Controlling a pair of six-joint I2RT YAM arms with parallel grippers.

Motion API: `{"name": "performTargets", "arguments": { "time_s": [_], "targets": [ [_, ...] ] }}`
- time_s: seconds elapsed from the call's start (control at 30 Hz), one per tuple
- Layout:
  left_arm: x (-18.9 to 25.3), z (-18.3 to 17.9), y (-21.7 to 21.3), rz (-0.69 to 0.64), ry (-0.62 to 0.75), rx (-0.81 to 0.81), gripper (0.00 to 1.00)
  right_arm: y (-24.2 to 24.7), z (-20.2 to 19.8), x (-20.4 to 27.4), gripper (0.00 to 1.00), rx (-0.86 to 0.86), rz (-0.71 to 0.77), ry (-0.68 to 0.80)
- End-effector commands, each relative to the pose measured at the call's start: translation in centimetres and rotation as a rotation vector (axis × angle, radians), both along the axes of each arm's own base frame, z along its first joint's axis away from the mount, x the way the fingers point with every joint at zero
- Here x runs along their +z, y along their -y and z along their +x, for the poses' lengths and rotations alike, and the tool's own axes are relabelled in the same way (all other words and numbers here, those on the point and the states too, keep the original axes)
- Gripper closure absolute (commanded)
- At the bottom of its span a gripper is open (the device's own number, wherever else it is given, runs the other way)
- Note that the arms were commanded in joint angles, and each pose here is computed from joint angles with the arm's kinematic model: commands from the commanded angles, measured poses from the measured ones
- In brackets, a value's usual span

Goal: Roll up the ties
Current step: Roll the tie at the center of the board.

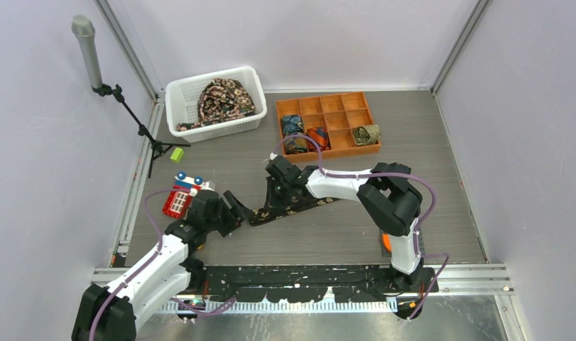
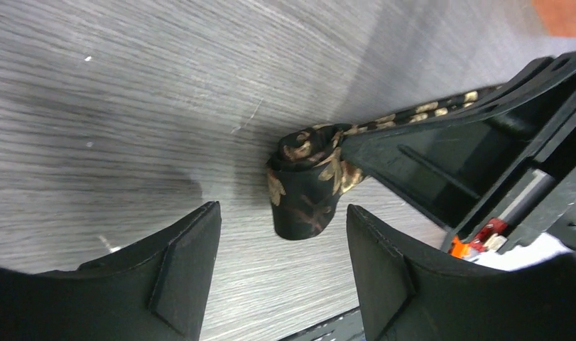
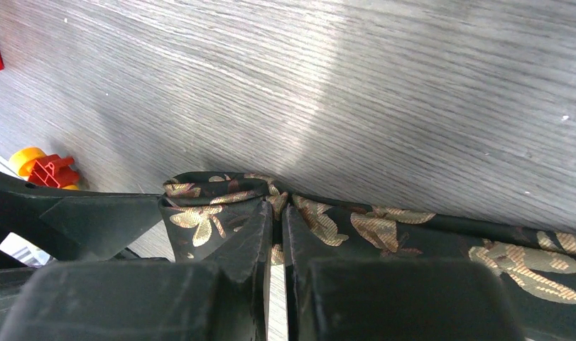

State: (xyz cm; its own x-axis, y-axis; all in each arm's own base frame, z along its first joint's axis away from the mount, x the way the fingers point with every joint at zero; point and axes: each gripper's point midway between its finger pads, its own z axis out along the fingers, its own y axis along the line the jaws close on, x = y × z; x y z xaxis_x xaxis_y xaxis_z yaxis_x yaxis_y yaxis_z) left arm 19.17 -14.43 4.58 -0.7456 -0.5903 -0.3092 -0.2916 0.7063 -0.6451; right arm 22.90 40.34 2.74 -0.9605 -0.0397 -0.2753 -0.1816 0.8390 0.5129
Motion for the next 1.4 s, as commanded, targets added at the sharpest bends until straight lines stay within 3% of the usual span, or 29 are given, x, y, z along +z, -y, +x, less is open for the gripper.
{"name": "performTargets", "arguments": {
  "time_s": [0.0,0.13,0.43,0.8,0.97,1.2,1.27,1.37],
  "targets": [
    [1.8,1.9,1.2,-0.141,0.070,0.077,0.35,1.0,-0.6,-0.7,0.94,-0.023,-0.043,0.009],
    [1.2,2.1,1.2,-0.200,0.076,0.137,0.38,1.1,-0.7,-0.9,0.94,-0.024,-0.047,0.008],
    [0.4,2.7,1.1,-0.199,0.065,0.168,0.41,1.3,-0.8,-1.1,0.95,-0.027,-0.052,0.005],
    [-1.4,2.8,1.1,-0.166,0.009,0.174,0.55,1.4,-0.8,-1.1,0.95,-0.026,-0.054,0.007],
    [-1.7,3.1,1.0,-0.155,0.015,0.174,0.65,1.3,-0.8,-0.9,0.95,-0.025,-0.049,0.012],
    [-1.5,3.8,1.5,-0.100,0.048,0.096,1.00,1.1,-0.8,0.0,0.95,-0.010,-0.030,0.024],
    [-1.1,3.9,1.6,-0.080,0.066,0.061,1.00,1.0,-0.7,0.6,0.93,-0.001,-0.023,0.032],
    [-0.4,3.9,1.4,-0.032,0.087,0.017,1.00,1.0,-0.4,1.8,0.78,0.001,-0.022,0.054]
  ]
}}
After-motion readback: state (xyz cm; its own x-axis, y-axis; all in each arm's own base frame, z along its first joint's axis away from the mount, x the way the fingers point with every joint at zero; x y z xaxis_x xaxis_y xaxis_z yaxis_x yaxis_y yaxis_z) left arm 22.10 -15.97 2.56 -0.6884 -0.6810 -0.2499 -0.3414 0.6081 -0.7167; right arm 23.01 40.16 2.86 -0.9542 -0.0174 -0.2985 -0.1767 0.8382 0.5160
